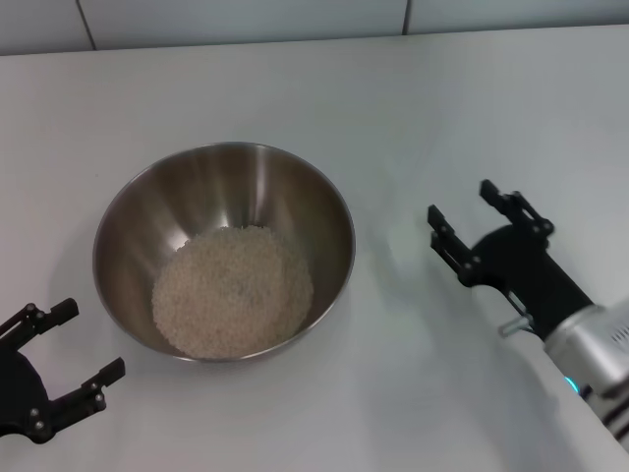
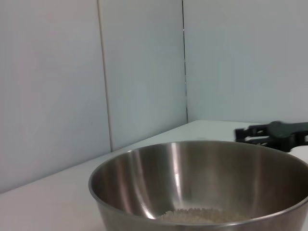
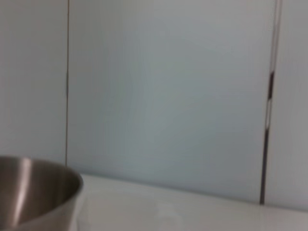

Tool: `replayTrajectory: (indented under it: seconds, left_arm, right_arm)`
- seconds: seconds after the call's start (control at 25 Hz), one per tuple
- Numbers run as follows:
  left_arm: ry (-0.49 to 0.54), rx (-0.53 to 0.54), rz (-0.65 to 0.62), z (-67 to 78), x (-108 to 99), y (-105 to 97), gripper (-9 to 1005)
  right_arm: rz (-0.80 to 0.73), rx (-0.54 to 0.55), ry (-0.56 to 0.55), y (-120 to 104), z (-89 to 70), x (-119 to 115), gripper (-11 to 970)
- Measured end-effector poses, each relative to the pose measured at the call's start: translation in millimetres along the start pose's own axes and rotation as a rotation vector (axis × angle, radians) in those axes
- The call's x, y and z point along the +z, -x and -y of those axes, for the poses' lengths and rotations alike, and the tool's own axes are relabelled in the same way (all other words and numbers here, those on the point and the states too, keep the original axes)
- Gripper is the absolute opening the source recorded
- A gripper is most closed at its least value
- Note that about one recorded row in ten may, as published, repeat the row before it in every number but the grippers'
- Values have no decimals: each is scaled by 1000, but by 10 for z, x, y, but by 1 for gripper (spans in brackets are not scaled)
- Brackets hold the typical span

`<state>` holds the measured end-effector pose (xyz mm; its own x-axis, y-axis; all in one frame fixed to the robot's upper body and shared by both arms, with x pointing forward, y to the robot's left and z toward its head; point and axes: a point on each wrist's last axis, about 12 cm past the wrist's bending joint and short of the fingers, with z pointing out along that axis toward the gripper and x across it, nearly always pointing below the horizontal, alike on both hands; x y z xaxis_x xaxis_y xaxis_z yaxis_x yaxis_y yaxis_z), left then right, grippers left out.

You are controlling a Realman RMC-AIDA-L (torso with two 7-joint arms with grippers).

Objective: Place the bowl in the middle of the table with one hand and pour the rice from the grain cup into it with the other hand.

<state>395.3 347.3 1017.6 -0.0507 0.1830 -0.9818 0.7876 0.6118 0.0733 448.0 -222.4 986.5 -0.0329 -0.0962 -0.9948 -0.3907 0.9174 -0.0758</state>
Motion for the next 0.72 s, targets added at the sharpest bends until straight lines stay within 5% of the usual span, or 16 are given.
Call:
replayTrajectory:
  seconds: [0.16,0.28,0.48,0.72]
  left_arm:
    - [2,-2,-1,7,-15,-4,834]
    - [3,-6,-1,26,-38,-10,834]
    - [2,-7,4,41,-30,-11,834]
    - [0,-6,7,46,-23,-9,834]
  right_arm:
    - [97,-9,97,21,14,-328,677]
    - [125,11,333,23,4,-509,754]
    - [78,8,523,5,-88,-439,756]
    - [73,2,566,12,-154,-381,756]
